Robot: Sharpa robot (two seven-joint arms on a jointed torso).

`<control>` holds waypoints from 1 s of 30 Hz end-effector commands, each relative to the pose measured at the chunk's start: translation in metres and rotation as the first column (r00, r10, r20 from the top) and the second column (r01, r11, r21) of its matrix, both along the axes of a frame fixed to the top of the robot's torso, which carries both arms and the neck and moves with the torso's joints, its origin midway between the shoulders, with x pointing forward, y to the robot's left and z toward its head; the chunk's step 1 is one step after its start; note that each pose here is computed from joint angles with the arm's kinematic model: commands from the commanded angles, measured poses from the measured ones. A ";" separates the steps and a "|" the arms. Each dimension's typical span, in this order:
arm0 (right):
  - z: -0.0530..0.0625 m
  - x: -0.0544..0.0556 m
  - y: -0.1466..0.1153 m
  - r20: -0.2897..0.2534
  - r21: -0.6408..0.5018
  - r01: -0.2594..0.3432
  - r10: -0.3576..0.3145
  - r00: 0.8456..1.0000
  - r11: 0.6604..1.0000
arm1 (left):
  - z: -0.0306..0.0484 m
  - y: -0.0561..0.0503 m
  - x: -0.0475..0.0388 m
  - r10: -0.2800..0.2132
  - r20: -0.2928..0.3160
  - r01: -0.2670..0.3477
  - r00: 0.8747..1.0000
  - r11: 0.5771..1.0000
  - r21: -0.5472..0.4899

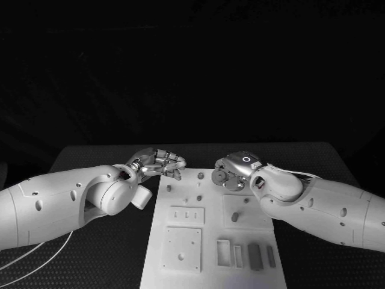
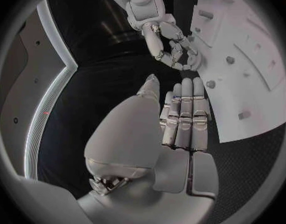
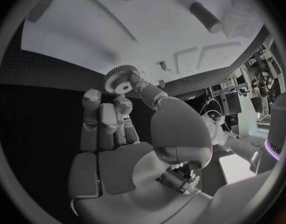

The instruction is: Assemble the parts on the task board

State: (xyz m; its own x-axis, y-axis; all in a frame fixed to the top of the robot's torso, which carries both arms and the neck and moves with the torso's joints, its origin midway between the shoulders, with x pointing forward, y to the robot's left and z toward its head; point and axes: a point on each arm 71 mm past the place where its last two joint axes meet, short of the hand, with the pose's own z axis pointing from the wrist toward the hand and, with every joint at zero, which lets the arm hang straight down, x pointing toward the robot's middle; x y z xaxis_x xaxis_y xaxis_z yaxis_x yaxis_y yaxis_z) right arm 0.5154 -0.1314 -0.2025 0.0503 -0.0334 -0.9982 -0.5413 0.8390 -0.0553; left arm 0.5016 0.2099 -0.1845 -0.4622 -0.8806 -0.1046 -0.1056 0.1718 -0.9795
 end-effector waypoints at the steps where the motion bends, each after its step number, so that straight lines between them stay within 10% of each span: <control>1: 0.003 -0.005 0.014 0.067 -0.037 -0.037 0.040 0.997 0.999 | 0.0016 -0.003 -0.0001 -0.009 0.007 0.009 1.000 1.000 -0.005; 30: -0.027 -0.005 0.064 0.056 -0.103 -0.120 0.127 0.990 0.987 | 0.0010 -0.007 0.0033 -0.014 0.009 0.014 1.000 1.000 -0.005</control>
State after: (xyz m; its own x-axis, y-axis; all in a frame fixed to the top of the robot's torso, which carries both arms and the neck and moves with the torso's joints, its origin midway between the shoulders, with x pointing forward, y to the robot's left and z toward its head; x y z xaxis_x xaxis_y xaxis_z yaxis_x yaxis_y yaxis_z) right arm 0.5103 -0.0681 -0.2284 0.1091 -0.1115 -0.9878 -0.6248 0.7651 -0.1554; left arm 0.5051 0.2056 -0.1851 -0.4637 -0.8794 -0.1074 -0.1033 0.1741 -0.9793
